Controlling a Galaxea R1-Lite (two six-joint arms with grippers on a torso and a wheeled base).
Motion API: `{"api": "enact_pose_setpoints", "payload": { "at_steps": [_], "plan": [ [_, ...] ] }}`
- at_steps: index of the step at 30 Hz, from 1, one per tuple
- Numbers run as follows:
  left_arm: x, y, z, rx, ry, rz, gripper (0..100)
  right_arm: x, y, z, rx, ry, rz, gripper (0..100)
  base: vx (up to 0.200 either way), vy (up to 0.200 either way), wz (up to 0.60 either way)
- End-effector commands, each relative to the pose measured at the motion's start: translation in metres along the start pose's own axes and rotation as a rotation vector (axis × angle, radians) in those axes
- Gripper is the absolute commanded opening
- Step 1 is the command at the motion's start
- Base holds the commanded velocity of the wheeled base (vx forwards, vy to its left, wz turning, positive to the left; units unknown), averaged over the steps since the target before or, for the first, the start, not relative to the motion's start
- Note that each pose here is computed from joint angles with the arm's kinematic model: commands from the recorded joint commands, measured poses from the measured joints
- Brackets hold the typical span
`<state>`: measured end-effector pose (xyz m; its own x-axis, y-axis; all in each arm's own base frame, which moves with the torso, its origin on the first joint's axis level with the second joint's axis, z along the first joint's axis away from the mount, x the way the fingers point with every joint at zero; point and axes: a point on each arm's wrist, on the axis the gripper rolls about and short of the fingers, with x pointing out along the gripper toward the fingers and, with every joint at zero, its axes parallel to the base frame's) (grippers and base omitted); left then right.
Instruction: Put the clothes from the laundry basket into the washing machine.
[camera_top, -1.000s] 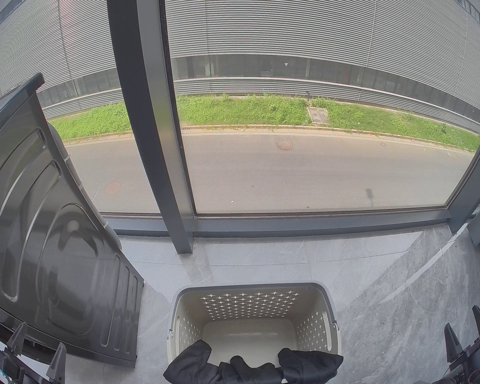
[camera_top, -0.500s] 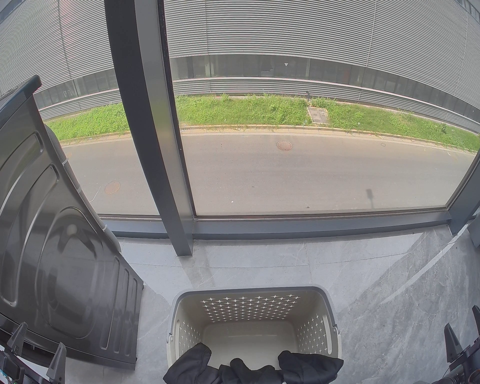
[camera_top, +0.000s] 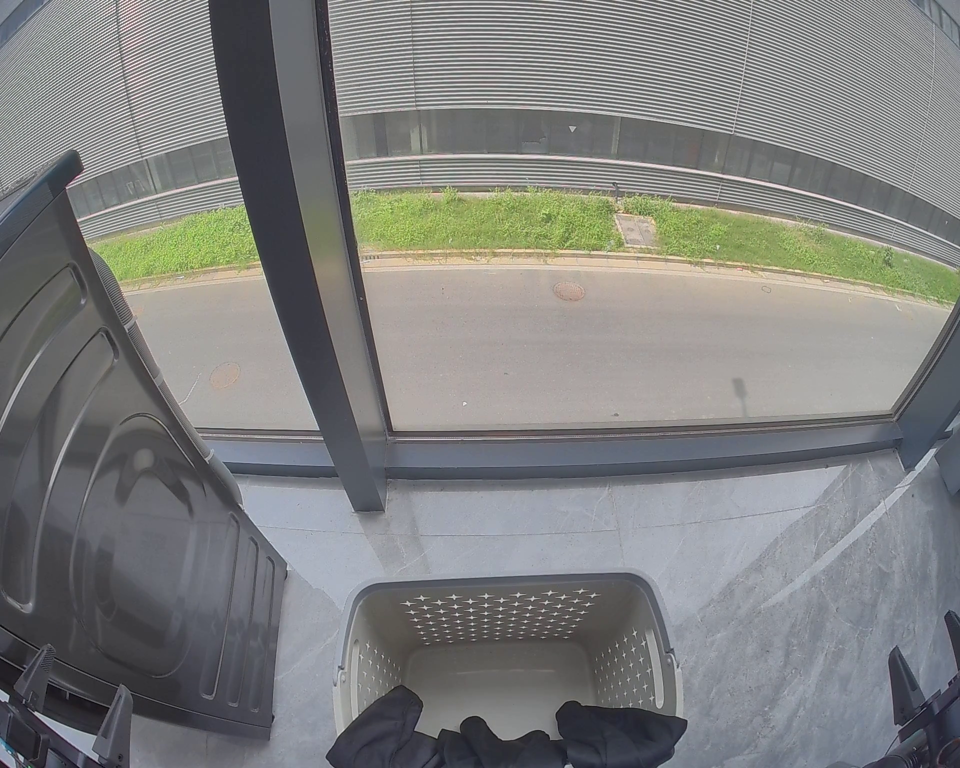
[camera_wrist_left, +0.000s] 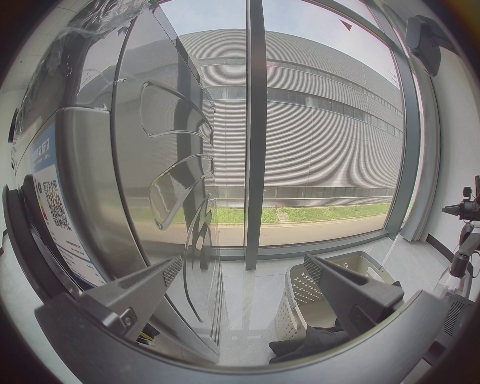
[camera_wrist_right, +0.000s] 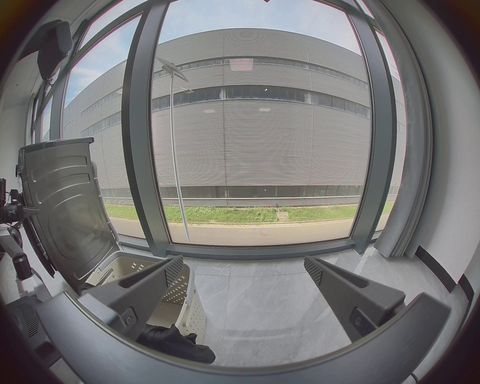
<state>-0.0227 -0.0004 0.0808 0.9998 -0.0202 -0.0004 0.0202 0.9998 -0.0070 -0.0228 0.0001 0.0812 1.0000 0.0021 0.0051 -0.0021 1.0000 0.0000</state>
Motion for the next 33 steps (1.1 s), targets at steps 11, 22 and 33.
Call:
{"api": "enact_pose_setpoints", "payload": {
  "at_steps": [11, 22, 33],
  "plan": [
    [-0.0001, 0.0, -0.0053, 0.005, 0.0, 0.0, 100, 0.0006, 0.0, -0.0051, 0.0, 0.008, 0.001, 100, -0.2, 0.0, 0.0],
    [-0.0001, 0.0, -0.0053, 0.002, 0.0, 0.0, 100, 0.0006, 0.0, -0.0051, 0.0, 0.008, 0.001, 100, -0.2, 0.0, 0.0],
    [-0.0001, 0.0001, -0.0055, 0.012, 0.001, 0.002, 100, 0.0006, 0.0, -0.0051, 0.0, 0.008, 0.001, 100, -0.2, 0.0, 0.0]
  ]
}}
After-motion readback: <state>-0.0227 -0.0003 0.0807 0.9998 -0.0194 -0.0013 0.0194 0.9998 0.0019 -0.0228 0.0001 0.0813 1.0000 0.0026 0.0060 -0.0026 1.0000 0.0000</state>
